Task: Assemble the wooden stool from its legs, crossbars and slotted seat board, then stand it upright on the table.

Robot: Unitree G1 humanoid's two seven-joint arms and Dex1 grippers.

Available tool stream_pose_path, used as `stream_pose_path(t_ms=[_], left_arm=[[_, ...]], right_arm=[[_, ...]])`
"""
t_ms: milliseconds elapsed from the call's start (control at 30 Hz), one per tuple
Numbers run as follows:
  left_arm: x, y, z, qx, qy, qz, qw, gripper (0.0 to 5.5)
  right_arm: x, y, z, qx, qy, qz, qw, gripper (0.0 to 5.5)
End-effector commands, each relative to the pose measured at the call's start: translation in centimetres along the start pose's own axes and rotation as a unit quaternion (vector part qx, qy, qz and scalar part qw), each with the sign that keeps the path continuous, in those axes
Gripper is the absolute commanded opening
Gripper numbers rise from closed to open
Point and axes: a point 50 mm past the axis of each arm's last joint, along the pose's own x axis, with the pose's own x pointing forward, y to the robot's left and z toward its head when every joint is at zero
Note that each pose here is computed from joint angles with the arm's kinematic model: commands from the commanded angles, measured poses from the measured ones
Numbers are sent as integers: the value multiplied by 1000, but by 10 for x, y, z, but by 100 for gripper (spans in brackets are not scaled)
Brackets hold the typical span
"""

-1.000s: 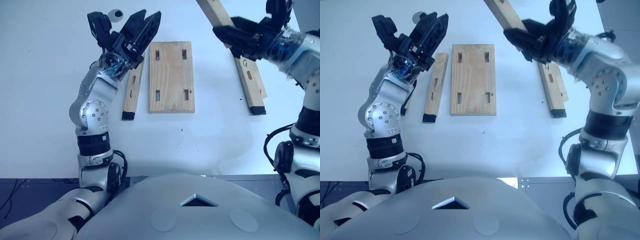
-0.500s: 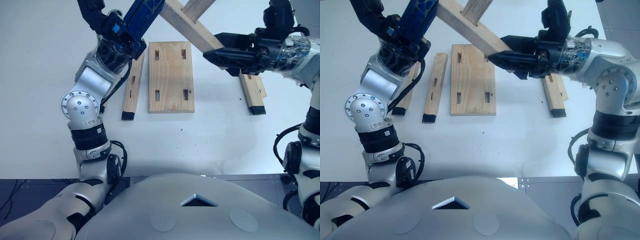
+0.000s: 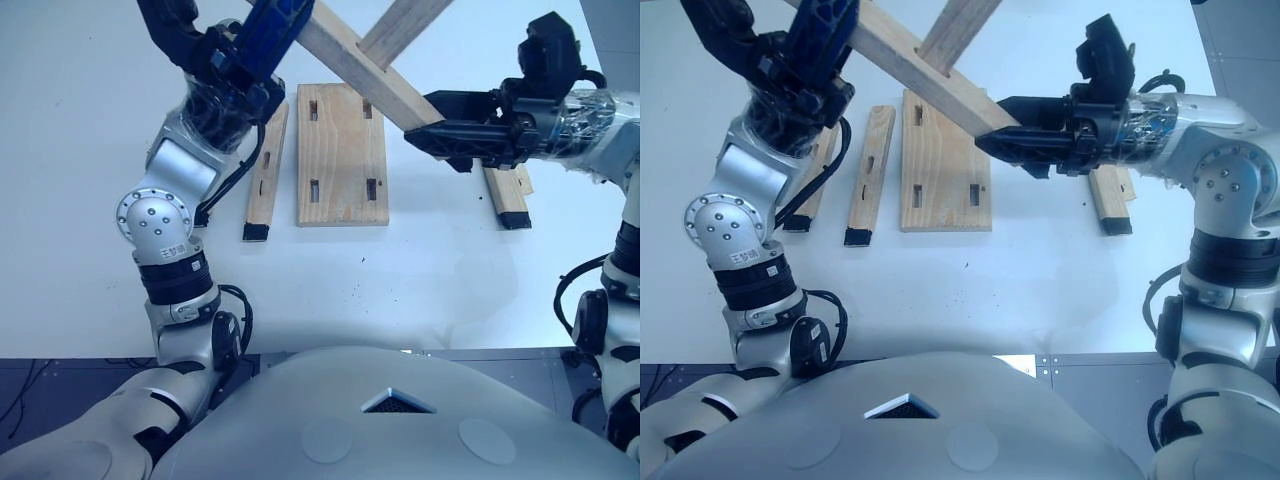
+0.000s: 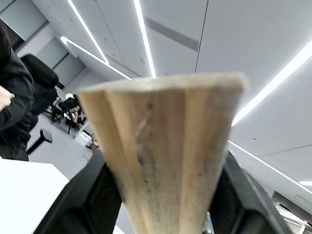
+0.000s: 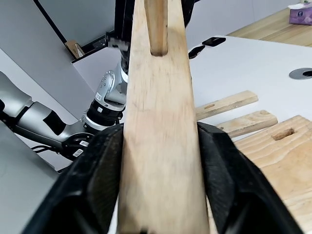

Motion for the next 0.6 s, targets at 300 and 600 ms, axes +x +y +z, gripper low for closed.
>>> stream_pose_path(t_ms=[300, 600], left_arm=[[-59, 28, 55, 194, 115, 128, 966, 213], [-69, 42, 38, 198, 137, 132, 962, 213]], right_arm=[[-2, -50, -61, -43, 135, -235, 962, 381], [-15, -84, -53, -25, 89, -351, 932, 381]])
